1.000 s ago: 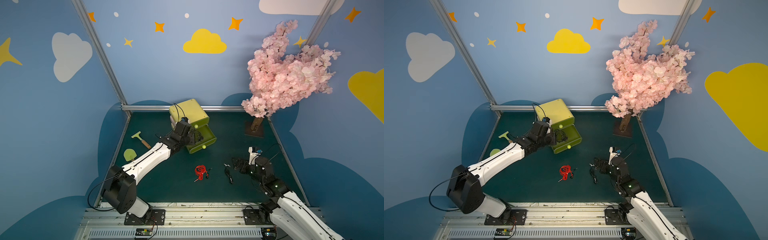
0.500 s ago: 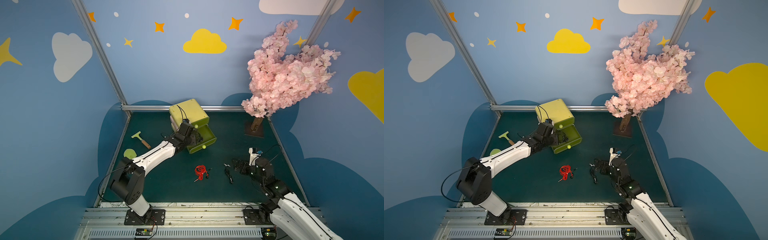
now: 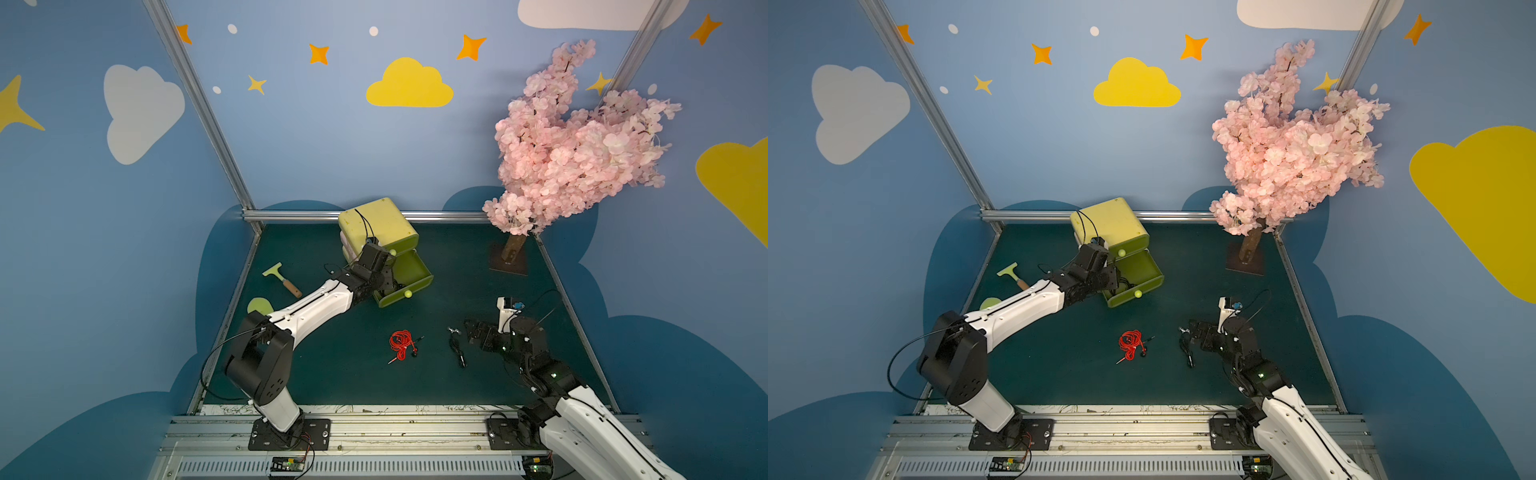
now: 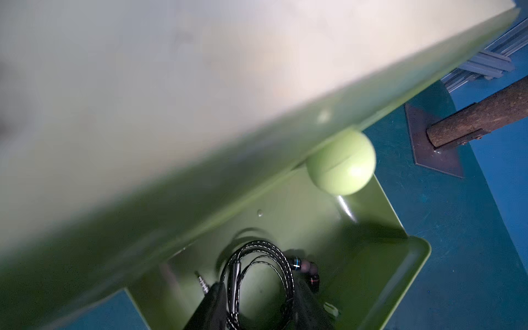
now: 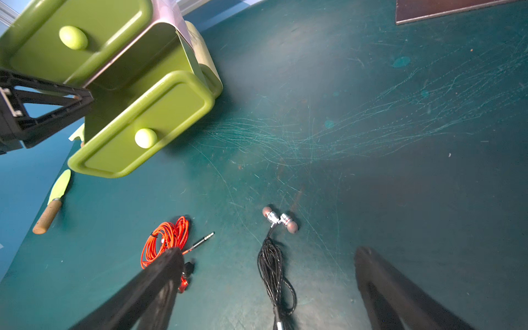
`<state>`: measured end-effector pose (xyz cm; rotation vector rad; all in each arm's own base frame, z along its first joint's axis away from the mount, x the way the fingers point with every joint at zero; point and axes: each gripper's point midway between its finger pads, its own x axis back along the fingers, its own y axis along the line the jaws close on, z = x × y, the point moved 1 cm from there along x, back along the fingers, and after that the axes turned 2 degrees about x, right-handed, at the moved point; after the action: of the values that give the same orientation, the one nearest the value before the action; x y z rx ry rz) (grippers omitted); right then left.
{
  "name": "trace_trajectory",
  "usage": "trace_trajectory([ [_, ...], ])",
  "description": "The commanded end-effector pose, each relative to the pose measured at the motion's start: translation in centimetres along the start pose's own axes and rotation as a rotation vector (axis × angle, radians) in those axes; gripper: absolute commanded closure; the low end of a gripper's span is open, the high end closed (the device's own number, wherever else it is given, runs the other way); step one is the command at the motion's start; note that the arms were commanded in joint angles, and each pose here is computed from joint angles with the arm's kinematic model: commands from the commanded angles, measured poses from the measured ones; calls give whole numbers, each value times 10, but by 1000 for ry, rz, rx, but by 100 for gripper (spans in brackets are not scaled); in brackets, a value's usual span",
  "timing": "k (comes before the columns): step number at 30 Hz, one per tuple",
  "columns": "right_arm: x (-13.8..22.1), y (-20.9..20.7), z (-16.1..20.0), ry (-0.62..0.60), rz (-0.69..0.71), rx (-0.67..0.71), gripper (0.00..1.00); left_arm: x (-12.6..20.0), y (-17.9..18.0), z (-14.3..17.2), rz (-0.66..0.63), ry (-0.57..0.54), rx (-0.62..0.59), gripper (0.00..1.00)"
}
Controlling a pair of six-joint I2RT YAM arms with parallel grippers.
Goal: Place the wired earphones into the drawer by color
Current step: Place the wired earphones in the drawer, then pick up the wired earphones from the center of the board.
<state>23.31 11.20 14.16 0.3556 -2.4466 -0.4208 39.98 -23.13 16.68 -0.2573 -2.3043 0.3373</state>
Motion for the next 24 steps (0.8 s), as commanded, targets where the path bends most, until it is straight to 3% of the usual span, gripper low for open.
trace_trajectory([
  [1,4,-1,2,23,5,18,2,21,-11,-13,58,-19,15,51],
  [9,4,3,17,161,4,23,2,81,-19,-11,176,-38,52,24],
  [14,3,18,33,276,-78,11,4,115,-6,8,209,-41,62,6],
  [17,3,26,44,350,-124,5,5,127,3,30,226,-14,61,0],
  [24,2,34,68,504,-166,-5,11,139,35,87,226,51,93,0],
])
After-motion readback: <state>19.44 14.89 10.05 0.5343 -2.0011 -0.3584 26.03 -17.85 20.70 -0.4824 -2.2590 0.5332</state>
